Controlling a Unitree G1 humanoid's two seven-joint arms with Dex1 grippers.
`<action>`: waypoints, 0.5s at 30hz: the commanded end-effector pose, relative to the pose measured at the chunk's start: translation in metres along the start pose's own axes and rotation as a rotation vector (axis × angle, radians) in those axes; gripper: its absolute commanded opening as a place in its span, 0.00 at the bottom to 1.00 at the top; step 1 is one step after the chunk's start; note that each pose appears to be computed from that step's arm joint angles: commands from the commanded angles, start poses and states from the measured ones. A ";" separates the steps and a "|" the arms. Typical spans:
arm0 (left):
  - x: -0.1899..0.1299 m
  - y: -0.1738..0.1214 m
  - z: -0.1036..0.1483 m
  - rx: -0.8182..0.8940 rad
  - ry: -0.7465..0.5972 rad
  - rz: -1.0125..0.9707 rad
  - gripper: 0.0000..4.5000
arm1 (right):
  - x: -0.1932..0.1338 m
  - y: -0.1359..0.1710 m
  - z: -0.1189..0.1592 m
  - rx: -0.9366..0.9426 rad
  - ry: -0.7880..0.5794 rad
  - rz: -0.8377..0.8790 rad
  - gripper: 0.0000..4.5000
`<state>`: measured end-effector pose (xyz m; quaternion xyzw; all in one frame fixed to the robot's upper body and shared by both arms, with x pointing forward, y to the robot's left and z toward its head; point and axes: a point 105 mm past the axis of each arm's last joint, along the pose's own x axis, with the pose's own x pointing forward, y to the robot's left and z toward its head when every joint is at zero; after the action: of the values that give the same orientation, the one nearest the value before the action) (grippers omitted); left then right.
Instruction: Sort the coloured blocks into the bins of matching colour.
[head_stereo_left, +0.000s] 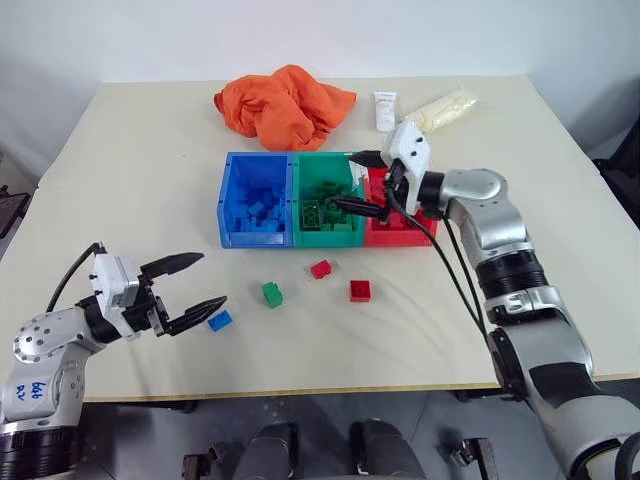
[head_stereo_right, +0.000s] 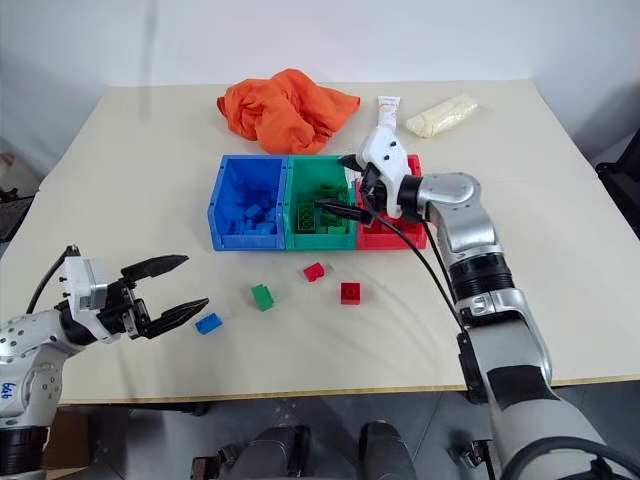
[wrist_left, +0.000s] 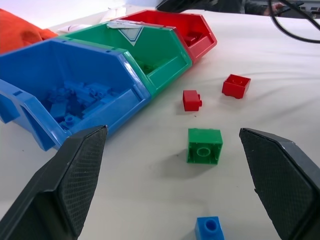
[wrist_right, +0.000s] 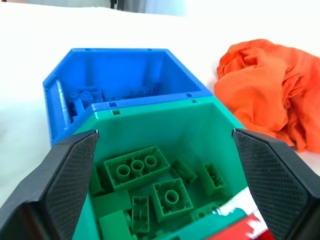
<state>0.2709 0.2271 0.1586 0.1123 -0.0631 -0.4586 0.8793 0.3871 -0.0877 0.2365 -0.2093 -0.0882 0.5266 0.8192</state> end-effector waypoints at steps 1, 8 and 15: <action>0.000 0.003 -0.002 0.009 0.004 -0.018 1.00 | -0.038 0.021 0.011 -0.020 -0.011 0.081 0.99; 0.000 0.008 -0.008 0.002 0.021 -0.059 1.00 | -0.124 0.061 -0.019 0.095 0.260 0.094 0.99; 0.002 0.009 -0.007 0.012 0.017 -0.075 1.00 | -0.139 0.078 -0.035 0.147 0.373 0.087 0.99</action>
<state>0.2821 0.2297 0.1496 0.1096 -0.0490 -0.4886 0.8642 0.2765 -0.2012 0.1711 -0.2370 0.1370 0.5140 0.8129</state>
